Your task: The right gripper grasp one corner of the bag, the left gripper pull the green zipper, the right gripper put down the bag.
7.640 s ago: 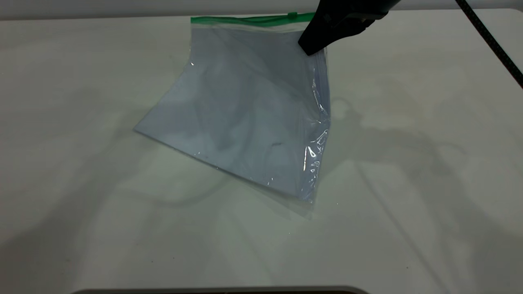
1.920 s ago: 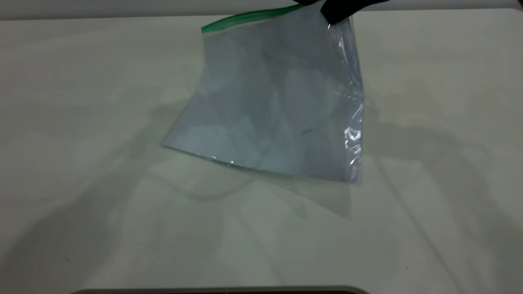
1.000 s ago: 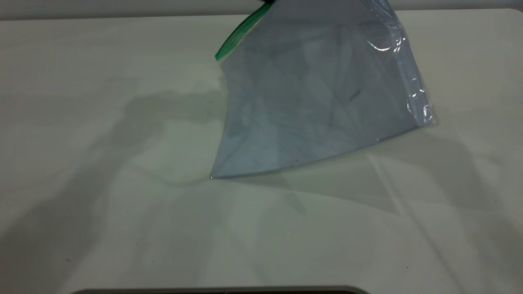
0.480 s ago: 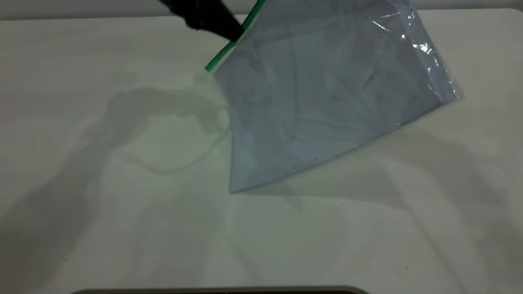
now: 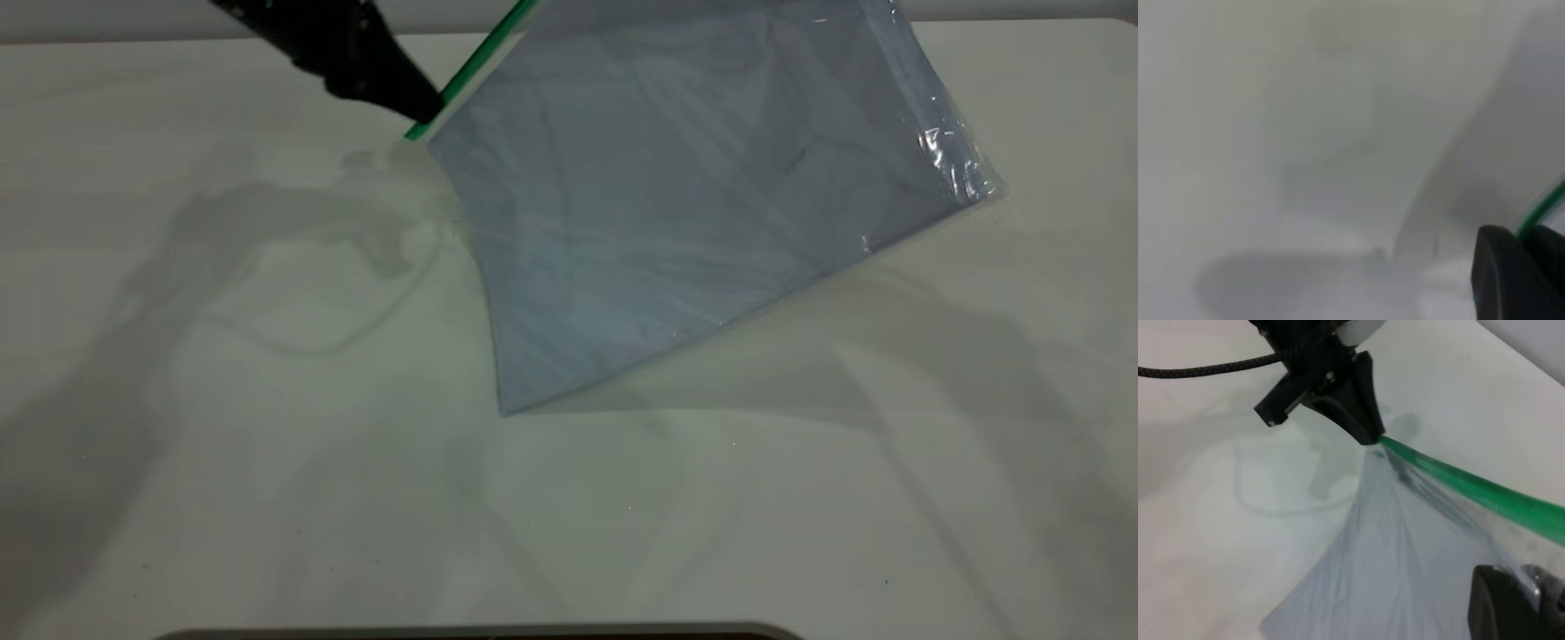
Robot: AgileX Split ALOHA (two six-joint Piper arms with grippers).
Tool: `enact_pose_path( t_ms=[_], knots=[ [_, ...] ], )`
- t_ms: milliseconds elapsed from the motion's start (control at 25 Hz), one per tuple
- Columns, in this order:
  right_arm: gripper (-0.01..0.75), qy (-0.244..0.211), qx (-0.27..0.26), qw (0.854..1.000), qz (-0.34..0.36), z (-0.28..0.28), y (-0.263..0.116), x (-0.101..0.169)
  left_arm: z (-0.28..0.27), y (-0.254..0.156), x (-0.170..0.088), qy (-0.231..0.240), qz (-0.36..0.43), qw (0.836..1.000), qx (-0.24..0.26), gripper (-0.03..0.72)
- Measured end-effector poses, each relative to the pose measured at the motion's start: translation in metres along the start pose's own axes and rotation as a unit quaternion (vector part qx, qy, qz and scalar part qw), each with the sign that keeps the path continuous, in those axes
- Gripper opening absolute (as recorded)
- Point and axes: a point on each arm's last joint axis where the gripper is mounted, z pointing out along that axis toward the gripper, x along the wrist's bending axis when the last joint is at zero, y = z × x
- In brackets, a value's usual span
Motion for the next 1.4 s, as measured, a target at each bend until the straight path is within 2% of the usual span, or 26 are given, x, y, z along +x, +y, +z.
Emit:
enact_pose_path(
  t_ms=[360,560,760,880,1040,1200,1280,1400],
  knots=[
    [0.033,-0.006,0.003,1.000,0.009,0.006,-0.004,-0.003,-0.014,-0.001,0.004,0.007,-0.032,0.999,0.003,0.087],
    [0.033,-0.012,0.022,0.998,0.053,0.035,-0.025,-0.014,-0.067,0.034,0.004,0.060,-0.012,0.998,-0.024,0.209],
    [0.033,-0.033,0.032,0.994,0.104,0.067,-0.051,-0.027,-0.125,0.074,-0.011,0.104,0.000,0.992,-0.064,0.348],
    [0.033,-0.037,0.028,0.989,0.141,0.088,-0.064,-0.026,-0.149,0.090,-0.023,0.102,-0.023,0.991,-0.084,0.366],
    [0.040,-0.061,0.043,0.994,0.079,0.109,-0.073,-0.016,-0.176,0.106,-0.040,0.090,-0.045,0.989,-0.105,0.371],
    [0.119,-0.141,0.070,0.986,0.051,0.108,-0.075,-0.025,-0.196,0.116,-0.057,0.072,-0.060,0.989,-0.113,0.372],
    [0.200,-0.188,0.076,0.978,0.055,0.100,-0.072,-0.032,-0.209,0.122,-0.067,0.066,-0.055,0.989,-0.117,0.372],
    [0.358,-0.220,0.038,0.972,0.071,0.075,-0.046,-0.032,-0.232,0.132,-0.084,0.068,-0.037,0.989,-0.126,0.374]
  ],
)
